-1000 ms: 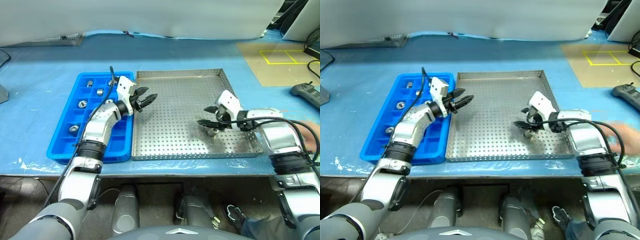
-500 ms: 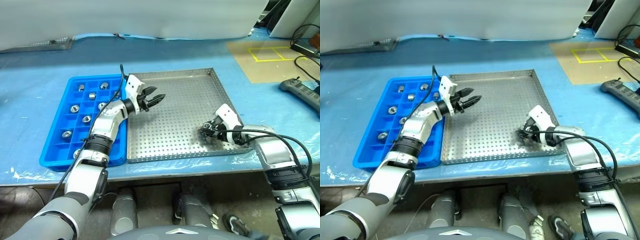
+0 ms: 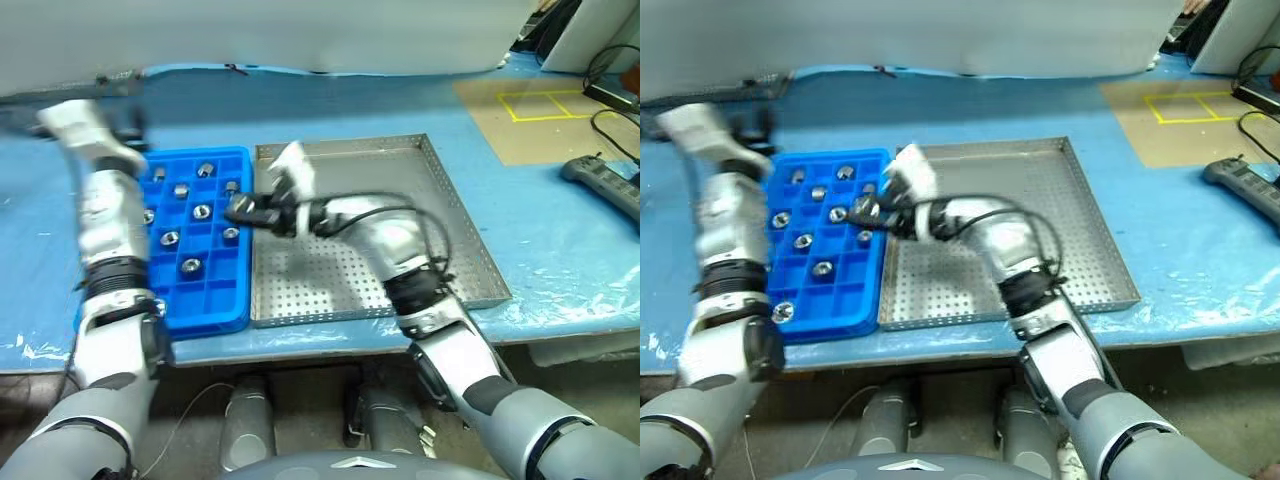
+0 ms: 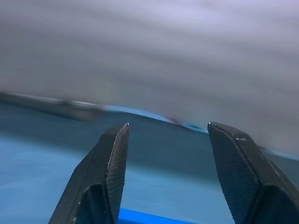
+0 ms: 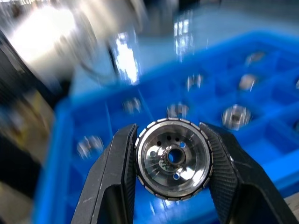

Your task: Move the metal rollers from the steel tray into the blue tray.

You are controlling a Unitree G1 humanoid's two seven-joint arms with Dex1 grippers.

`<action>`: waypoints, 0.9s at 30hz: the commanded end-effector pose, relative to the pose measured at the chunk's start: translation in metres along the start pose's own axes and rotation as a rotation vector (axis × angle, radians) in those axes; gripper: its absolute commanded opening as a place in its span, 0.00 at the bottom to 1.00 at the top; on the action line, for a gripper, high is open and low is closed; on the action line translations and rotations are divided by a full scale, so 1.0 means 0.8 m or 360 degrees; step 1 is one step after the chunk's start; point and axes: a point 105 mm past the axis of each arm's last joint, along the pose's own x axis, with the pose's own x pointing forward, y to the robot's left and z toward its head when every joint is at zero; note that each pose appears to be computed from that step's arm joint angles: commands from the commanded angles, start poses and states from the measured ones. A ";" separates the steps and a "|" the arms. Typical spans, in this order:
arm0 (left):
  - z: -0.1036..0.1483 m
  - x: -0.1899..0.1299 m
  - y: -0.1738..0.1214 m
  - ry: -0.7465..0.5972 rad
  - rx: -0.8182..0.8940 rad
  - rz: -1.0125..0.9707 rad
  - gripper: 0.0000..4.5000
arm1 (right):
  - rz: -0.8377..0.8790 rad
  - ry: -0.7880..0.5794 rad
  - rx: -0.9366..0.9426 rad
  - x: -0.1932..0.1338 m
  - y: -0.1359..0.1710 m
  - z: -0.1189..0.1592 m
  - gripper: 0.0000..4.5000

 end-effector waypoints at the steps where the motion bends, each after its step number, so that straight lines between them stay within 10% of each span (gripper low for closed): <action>1: 0.033 -0.015 0.085 -0.0126 0.0167 0.0404 0.62 | 0.0285 0.0046 -0.0181 0.021 0.036 -0.006 0.37; 6: 0.051 -0.026 0.132 -0.0151 0.0191 0.0531 0.62 | 0.0504 0.0107 -0.0213 0.014 0.051 -0.014 0.37; 15: 0.037 -0.019 0.091 -0.0105 0.0155 0.0281 0.62 | 0.0482 0.0162 -0.0198 0.007 0.044 -0.024 0.37; 18: 0.032 -0.015 0.066 -0.0091 0.0154 0.0141 0.62 | 0.0426 0.0144 -0.0197 0.007 0.039 -0.023 0.67; 23: 0.020 -0.015 -0.061 -0.0068 -0.0102 -0.0611 0.62 | 0.0118 -0.0373 0.0076 -0.025 -0.013 0.054 0.72; 27: -0.025 -0.064 -0.209 0.0217 -0.0198 -0.1525 0.62 | -0.0877 -0.1075 0.0533 -0.153 -0.151 0.096 0.72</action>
